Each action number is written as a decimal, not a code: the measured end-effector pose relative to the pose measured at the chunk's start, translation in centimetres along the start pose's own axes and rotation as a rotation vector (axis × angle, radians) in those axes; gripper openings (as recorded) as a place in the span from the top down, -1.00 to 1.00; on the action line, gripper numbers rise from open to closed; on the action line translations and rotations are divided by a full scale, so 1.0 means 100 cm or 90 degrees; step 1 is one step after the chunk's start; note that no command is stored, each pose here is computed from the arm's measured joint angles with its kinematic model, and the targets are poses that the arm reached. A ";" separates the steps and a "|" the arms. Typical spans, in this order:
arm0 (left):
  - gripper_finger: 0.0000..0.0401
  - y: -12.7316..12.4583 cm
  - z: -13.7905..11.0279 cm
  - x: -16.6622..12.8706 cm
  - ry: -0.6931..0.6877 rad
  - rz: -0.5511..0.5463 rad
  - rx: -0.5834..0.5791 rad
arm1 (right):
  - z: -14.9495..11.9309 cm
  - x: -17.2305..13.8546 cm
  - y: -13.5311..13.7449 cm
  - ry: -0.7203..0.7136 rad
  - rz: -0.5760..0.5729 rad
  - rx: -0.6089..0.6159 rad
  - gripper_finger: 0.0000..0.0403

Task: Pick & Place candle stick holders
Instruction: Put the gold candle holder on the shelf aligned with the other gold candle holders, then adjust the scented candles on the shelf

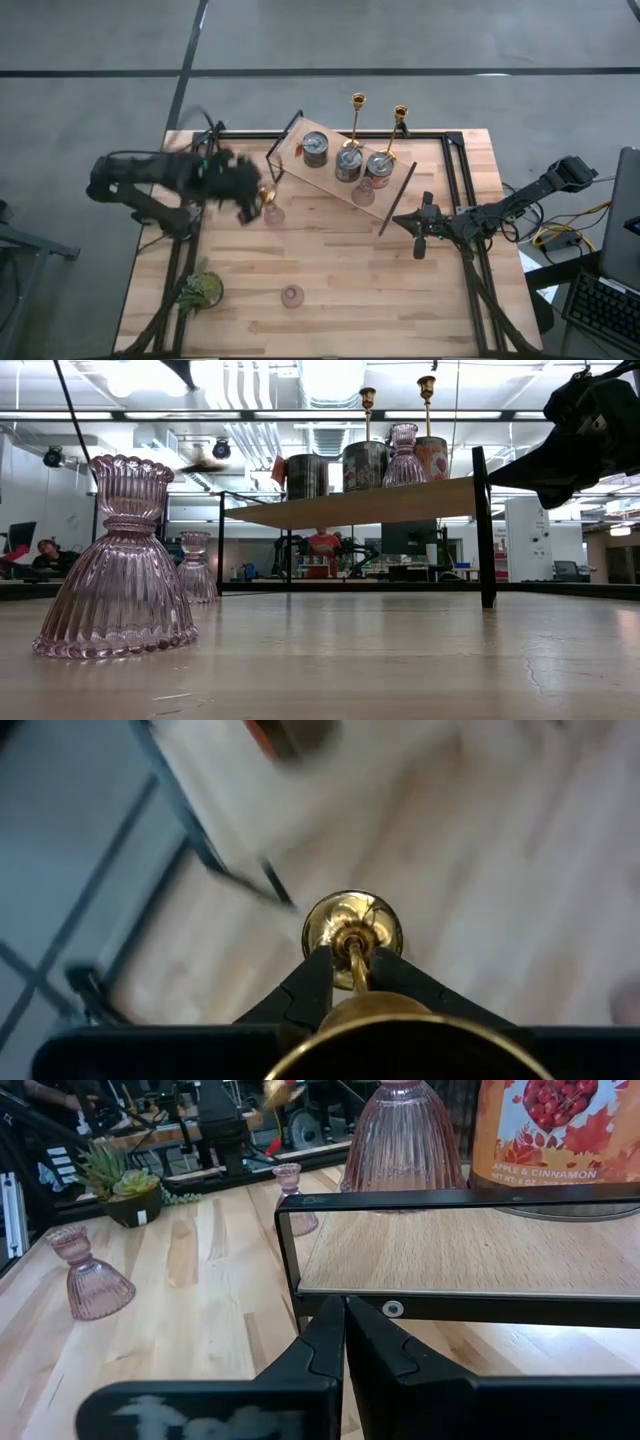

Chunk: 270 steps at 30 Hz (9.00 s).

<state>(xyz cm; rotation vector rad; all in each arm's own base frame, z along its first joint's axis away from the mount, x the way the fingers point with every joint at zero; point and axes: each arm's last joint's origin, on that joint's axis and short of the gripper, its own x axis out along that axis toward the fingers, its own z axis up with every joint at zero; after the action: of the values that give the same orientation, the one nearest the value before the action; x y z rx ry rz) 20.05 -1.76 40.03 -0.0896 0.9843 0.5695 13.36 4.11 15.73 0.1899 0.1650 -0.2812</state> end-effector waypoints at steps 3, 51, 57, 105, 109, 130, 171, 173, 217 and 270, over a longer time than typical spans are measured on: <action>0.65 0.032 0.030 -0.006 -0.071 0.022 -0.019 | 0.000 0.000 0.000 0.000 0.000 0.000 0.96; 0.64 0.143 0.162 0.133 -0.060 -0.127 0.025 | 0.000 0.000 0.000 0.000 0.000 0.000 0.96; 0.62 0.141 0.162 0.142 -0.064 -0.127 0.024 | 0.000 0.000 0.000 0.000 0.000 0.000 0.96; 0.06 0.146 0.143 0.096 -0.036 -0.013 0.057 | 0.000 0.000 0.000 0.000 0.000 0.000 0.96; 0.06 0.140 0.129 0.111 0.038 -0.042 0.054 | 0.000 0.000 0.000 0.000 0.000 0.000 0.96; 0.31 0.087 0.050 0.181 0.033 -0.245 -0.110 | 0.000 0.000 0.000 0.000 0.000 0.000 0.96; 0.49 0.056 0.030 0.162 -0.232 -0.298 -0.245 | 0.000 0.000 0.000 -0.001 0.001 0.001 0.96; 0.49 0.055 0.030 0.155 -0.249 -0.292 -0.219 | 0.000 0.000 0.000 -0.001 0.000 0.001 0.96; 0.82 -0.030 0.041 0.202 -0.344 0.080 -0.011 | 0.000 0.000 0.000 0.000 0.000 0.000 0.96; 0.98 -0.051 0.054 0.210 -0.451 -0.171 0.038 | 0.000 0.000 0.000 0.000 0.000 0.000 0.96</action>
<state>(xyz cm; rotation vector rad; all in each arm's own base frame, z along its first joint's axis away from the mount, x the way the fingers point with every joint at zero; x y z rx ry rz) 35.53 4.37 25.24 0.0354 0.2895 0.2836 13.36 4.12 15.73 0.1898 0.1652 -0.2807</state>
